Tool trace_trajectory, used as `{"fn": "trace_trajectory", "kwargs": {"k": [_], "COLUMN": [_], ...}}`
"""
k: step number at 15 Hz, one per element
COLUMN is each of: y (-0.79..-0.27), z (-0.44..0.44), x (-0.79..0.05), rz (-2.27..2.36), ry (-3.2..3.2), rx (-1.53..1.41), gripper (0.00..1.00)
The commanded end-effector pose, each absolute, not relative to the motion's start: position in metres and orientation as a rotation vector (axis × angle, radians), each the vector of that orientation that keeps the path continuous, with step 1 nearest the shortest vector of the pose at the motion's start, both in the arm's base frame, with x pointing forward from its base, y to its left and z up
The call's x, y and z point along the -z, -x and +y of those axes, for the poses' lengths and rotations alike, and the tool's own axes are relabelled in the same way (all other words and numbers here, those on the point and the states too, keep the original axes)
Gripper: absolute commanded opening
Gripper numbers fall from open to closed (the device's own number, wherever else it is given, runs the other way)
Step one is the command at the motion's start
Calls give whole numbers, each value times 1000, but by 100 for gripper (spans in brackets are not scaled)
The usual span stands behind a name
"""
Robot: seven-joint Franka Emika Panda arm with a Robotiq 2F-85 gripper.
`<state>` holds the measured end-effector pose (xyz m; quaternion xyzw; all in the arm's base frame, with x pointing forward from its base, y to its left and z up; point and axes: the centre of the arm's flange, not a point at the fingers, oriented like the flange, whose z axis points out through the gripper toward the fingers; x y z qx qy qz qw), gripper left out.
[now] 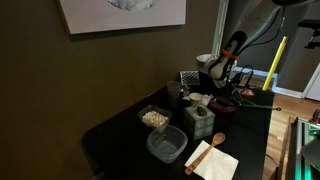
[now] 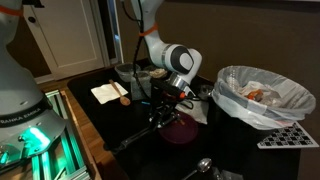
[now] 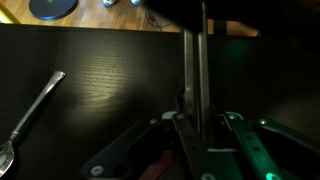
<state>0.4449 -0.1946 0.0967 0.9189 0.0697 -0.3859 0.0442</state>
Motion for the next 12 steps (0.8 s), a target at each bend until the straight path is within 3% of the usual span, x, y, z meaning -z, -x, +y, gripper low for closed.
{"fn": "trace_trajectory", "kwargs": {"k": [1,8,12], "y": [-452,-460,-465], "z": [-199,-201,-203], "x": [-92,-88,-85], "rz": [235,230,232], "ry": [-2774,-2774,-2772], "rx": [1212,1207,1207], "gripper": [21,31,31]}}
